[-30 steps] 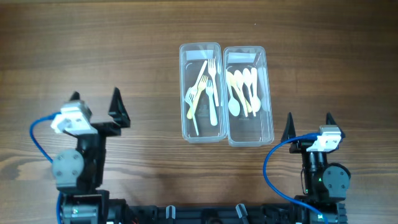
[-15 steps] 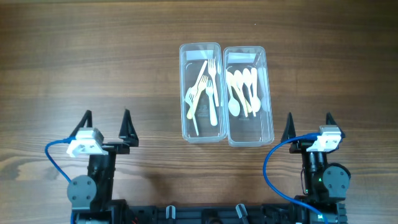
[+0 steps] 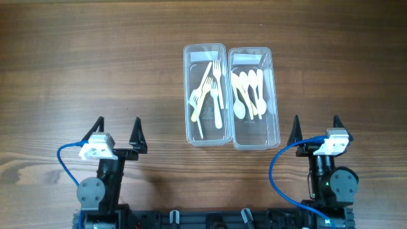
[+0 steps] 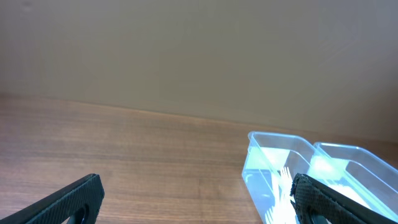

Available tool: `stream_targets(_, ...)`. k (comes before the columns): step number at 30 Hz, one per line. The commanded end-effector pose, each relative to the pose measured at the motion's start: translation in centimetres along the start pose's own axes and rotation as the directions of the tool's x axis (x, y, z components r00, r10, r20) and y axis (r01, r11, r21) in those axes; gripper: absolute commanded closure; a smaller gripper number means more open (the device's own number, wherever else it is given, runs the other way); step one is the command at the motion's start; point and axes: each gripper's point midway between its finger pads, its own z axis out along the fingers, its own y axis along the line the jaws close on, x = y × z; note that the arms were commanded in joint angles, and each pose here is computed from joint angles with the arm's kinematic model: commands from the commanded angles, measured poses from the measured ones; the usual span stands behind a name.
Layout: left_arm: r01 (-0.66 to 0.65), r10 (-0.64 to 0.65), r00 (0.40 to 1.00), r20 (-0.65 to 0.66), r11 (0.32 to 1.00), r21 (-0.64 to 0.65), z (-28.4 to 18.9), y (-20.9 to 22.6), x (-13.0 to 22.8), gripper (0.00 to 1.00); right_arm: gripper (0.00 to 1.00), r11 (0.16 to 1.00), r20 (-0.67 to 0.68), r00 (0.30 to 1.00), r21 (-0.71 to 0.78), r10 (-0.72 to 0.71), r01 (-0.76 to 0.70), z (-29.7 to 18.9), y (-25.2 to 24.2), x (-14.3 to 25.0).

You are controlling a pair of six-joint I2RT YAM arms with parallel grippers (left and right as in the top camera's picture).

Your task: Pack container

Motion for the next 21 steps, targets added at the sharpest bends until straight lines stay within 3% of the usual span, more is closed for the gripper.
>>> stream_targets(1, -0.011, 0.011, 1.0, -0.012, 0.999, 0.034, 0.1, -0.5, 1.0, 0.0, 0.0, 1.0, 0.005, 1.0, 0.012, 0.011, -0.011, 0.0, -0.2, -0.1)
stream_targets(21, -0.021, 0.014, 0.995, -0.096, 0.997, -0.072, -0.1, 1.5, 3.3, 0.0, 0.0, 1.0, 0.005, 1.0, 0.012, 0.011, -0.011, 0.0, -0.2, -0.1)
